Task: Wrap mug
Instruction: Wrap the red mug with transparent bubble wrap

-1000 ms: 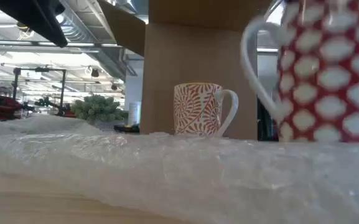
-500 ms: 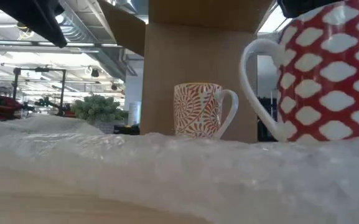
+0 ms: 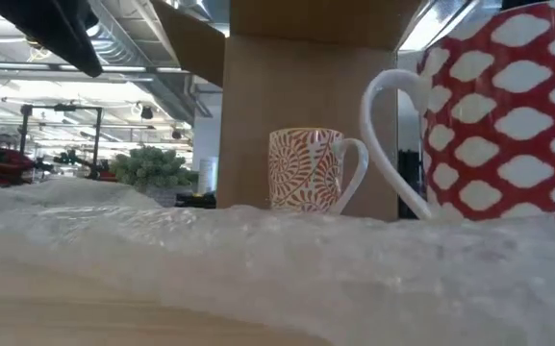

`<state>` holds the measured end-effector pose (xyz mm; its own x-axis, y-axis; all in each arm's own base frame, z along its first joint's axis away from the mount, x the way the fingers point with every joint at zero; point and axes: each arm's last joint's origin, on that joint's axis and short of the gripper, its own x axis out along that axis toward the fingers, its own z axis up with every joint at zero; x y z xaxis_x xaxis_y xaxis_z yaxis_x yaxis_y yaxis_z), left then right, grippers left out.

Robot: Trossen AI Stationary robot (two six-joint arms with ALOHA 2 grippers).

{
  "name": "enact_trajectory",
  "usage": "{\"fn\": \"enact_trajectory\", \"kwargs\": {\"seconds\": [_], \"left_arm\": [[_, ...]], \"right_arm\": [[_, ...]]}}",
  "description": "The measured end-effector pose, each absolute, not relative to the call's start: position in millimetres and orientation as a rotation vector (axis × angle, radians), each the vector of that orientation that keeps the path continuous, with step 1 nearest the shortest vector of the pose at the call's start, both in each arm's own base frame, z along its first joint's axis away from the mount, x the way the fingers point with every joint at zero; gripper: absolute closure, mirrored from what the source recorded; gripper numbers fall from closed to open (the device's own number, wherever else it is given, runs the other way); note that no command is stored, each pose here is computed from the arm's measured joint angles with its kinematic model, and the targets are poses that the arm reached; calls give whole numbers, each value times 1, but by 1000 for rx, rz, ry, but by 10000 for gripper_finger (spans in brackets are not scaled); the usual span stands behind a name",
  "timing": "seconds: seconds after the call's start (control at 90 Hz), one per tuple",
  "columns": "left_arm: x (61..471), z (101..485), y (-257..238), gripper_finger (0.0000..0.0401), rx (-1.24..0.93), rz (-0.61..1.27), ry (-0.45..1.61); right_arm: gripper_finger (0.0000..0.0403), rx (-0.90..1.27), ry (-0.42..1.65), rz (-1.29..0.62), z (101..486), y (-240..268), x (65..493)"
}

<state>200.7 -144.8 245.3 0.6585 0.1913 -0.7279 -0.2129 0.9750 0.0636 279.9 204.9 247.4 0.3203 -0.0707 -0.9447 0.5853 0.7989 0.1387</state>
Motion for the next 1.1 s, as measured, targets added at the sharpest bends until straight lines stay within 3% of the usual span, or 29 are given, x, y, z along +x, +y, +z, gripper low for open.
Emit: {"fn": "enact_trajectory", "kwargs": {"seconds": [0.211,0.533,0.889,1.1], "left_arm": [[215,241,-151,206,-75,106,849],[256,190,-191,191,89,-165,835],[283,133,-201,199,142,-105,967],[288,130,-198,220,129,-86,968]], "right_arm": [[128,456,1063,-392,279,225,255],[134,420,927,-469,249,272,229],[134,415,949,-512,216,292,227],[134,416,942,-501,212,297,227]]}}
